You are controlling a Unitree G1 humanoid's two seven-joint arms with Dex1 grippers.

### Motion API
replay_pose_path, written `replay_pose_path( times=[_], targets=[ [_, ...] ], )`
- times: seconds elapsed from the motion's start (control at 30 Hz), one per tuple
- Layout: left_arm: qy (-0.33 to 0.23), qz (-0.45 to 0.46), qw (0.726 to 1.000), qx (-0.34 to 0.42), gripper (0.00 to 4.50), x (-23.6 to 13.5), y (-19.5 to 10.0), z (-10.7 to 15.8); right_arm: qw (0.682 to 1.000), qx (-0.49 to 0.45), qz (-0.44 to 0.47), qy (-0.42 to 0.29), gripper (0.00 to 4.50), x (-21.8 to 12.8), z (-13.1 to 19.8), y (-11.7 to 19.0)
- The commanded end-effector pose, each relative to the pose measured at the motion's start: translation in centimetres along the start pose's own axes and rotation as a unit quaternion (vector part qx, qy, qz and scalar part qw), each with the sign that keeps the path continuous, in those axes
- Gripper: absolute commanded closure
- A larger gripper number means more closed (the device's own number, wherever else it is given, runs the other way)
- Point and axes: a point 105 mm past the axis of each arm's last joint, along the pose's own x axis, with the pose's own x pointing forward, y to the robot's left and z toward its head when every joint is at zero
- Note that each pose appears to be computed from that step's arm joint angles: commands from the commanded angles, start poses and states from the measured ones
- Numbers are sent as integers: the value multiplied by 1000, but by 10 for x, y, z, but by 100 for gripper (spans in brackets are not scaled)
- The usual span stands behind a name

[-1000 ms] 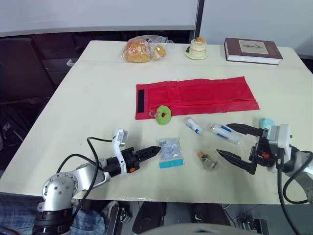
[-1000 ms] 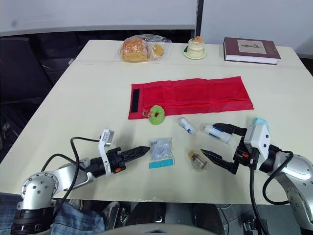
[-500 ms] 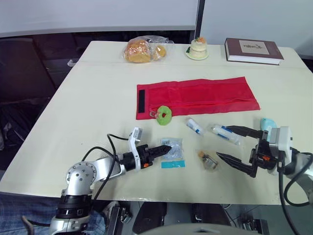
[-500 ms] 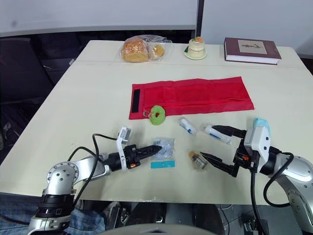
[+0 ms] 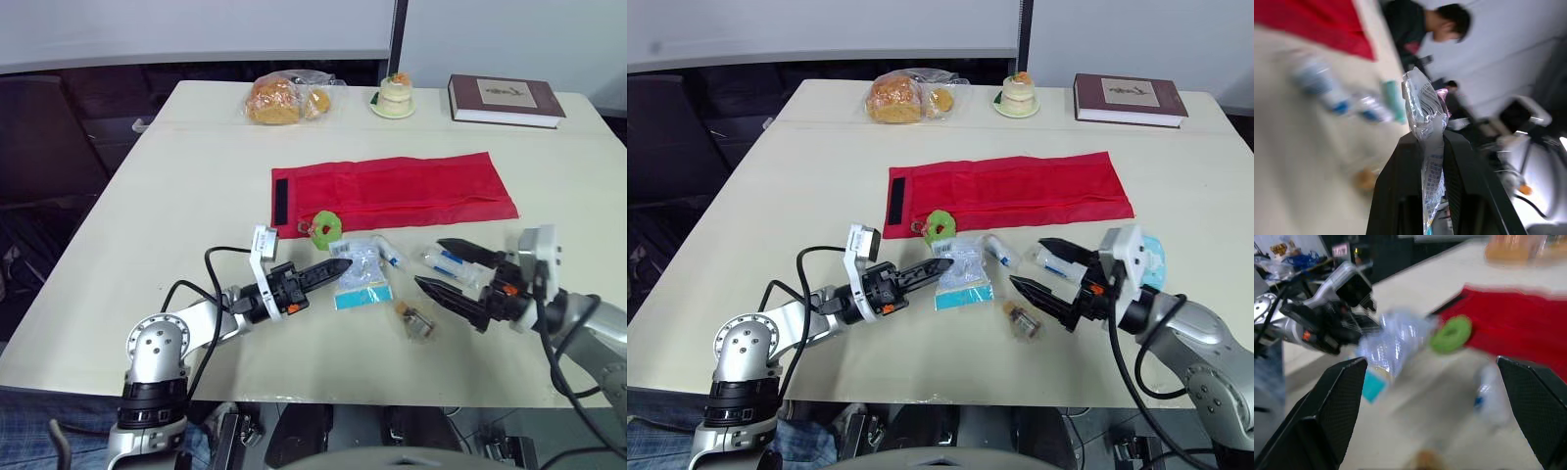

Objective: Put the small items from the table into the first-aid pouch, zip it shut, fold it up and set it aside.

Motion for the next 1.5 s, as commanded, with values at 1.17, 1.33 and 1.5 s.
replay_pose_path(
  times=[1.17,1.33,1.5],
  targets=[
    [-57,153,953,255,187,-8,29,55,981,191,-8,-29,450,18,25,10],
    [-79,270,867,411,5,-24,48,110,983,174,-41,-35,450,9,21,-2],
    [-15,338,779,527,5,-30,72,132,984,164,-52,-48,450,9,22,-7]
  ],
)
